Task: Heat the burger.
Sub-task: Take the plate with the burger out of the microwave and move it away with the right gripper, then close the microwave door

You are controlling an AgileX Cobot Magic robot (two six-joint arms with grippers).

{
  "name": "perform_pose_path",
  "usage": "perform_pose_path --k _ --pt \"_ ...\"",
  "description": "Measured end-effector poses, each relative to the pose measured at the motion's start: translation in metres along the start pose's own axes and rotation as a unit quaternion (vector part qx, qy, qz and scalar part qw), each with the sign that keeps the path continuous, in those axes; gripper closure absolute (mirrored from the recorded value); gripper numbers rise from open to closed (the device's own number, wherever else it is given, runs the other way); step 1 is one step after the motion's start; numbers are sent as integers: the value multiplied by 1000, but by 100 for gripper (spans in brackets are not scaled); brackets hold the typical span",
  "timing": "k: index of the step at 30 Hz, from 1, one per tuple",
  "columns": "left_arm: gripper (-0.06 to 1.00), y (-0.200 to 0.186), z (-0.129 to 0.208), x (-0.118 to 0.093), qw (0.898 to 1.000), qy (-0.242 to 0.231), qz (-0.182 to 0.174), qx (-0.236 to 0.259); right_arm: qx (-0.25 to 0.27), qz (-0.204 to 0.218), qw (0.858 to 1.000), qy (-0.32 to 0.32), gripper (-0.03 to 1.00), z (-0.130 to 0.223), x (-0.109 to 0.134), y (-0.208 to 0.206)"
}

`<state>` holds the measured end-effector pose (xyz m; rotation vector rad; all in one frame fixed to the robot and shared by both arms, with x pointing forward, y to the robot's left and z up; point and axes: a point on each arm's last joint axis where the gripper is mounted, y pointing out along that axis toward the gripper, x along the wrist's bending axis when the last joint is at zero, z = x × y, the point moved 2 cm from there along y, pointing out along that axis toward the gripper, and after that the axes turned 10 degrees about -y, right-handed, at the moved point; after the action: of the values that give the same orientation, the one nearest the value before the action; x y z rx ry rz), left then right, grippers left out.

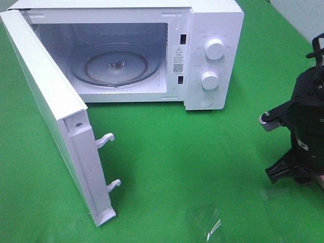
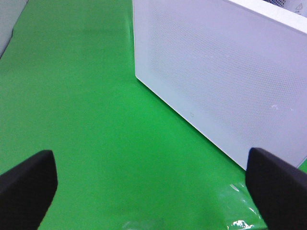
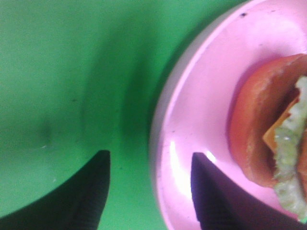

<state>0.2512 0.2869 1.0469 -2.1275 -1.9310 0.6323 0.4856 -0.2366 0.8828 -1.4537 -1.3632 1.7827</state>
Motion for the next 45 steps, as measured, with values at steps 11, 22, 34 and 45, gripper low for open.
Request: perform_pose_path --k 11,22,34,45 --pt "-4 0 0 0 1000 0 0 0 -125 -94 988 -16 31 7 -14 -72" --pt "-4 0 0 0 1000 0 0 0 -181 -160 970 -10 17 48 -29 -130" --pt "-4 0 0 0 1000 0 0 0 -260 -167 951 28 19 113 -48 -166" --pt "-4 0 0 0 1000 0 0 0 -375 -158 911 71 20 174 -64 -191"
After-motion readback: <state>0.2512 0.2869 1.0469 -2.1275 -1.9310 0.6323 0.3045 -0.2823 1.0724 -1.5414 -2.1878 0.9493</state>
